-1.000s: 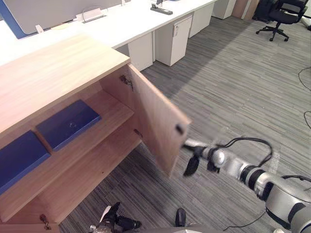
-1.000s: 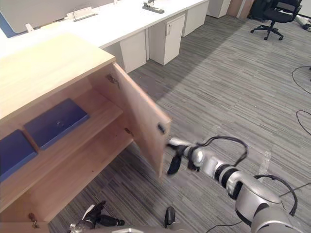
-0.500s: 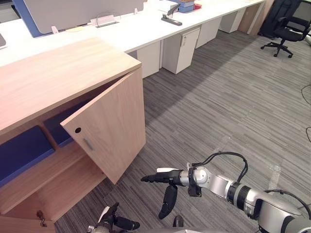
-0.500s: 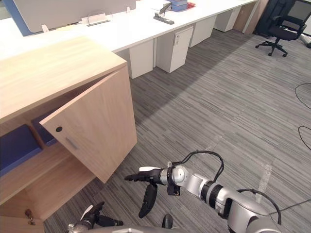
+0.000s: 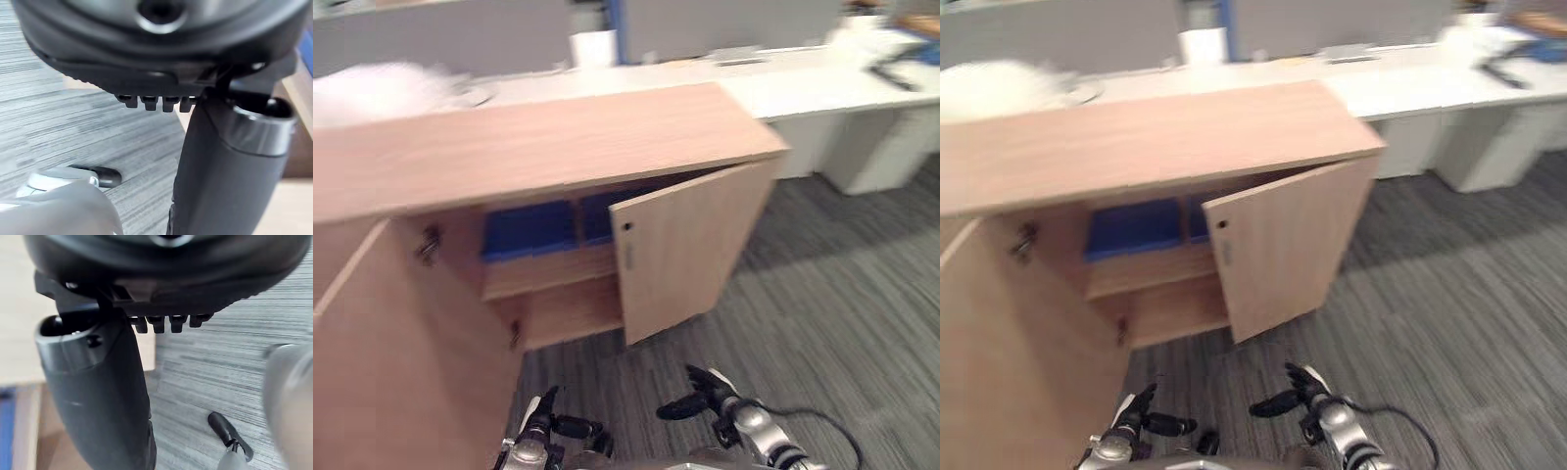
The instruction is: Walk over to the cabinet, pick up the folder, carry it to the office cabinet, place the folder inside the office cabinet, then close the office cabinet door
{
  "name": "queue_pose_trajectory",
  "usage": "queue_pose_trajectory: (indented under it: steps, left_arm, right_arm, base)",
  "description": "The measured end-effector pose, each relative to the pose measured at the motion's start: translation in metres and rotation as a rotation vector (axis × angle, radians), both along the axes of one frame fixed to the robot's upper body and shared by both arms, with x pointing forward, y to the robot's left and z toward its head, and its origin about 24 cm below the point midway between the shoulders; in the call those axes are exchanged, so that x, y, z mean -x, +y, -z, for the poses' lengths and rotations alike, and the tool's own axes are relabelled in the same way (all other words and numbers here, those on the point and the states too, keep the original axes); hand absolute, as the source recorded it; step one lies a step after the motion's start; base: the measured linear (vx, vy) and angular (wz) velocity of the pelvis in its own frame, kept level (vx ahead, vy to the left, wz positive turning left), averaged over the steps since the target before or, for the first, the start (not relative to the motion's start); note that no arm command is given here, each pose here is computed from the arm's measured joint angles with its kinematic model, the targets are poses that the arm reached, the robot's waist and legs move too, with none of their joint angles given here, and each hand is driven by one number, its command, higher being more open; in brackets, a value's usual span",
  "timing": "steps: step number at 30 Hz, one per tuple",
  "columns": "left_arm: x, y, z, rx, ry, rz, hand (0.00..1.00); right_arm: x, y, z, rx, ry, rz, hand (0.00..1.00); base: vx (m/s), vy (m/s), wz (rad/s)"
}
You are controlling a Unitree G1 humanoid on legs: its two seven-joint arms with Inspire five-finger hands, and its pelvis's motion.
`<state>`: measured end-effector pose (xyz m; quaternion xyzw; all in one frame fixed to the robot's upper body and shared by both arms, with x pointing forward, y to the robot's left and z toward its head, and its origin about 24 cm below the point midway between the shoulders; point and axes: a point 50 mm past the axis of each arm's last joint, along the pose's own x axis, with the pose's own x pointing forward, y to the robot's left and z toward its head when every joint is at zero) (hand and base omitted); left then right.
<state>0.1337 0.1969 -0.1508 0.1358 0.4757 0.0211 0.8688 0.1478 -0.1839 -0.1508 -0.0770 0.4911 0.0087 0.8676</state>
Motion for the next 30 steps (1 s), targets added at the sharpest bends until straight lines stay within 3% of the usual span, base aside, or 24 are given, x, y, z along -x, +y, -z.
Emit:
queue_pose_trajectory:
  steps: [1, 4, 10, 13, 17, 24, 30]
  left_arm:
    - [0.007, -0.005, 0.003, 0.032, 0.014, -0.064, 1.0]
    - [0.011, -0.012, 0.005, 0.09, 0.021, -0.186, 1.0]
    - [0.029, 0.003, 0.008, 0.114, 0.03, -0.332, 1.0]
    - [0.029, 0.004, 0.007, 0.124, 0.02, -0.358, 1.0]
    - [0.024, 0.011, 0.003, 0.168, -0.04, -0.513, 1.0]
    - [0.031, 0.012, 0.006, 0.145, -0.006, -0.445, 1.0]
    - [0.047, 0.005, 0.011, 0.162, 0.05, -0.432, 1.0]
  right_arm:
    - [0.028, -0.013, 0.01, 0.001, 0.09, 0.191, 1.0]
    - [0.062, -0.037, 0.014, 0.01, 0.146, 0.499, 1.0]
    - [0.103, -0.023, 0.022, 0.014, 0.263, 0.493, 1.0]
    - [0.104, -0.022, 0.022, 0.009, 0.251, 0.505, 1.0]
    - [0.1, -0.023, 0.02, -0.012, 0.209, 0.59, 1.0]
    - [0.118, -0.015, 0.024, -0.102, 0.222, 0.86, 1.0]
    - [0.117, -0.022, 0.024, -0.093, 0.231, 0.852, 1.0]
  base:
    - [-0.08, -0.277, 1.57]
    - [-0.03, -0.201, 1.64]
    - [0.08, -0.134, 0.57]
    - [0.02, -0.075, 0.55]
    - [-0.02, -0.006, 0.62]
    - [0.06, 0.108, 0.91]
    - [0.0, -0.018, 0.55]
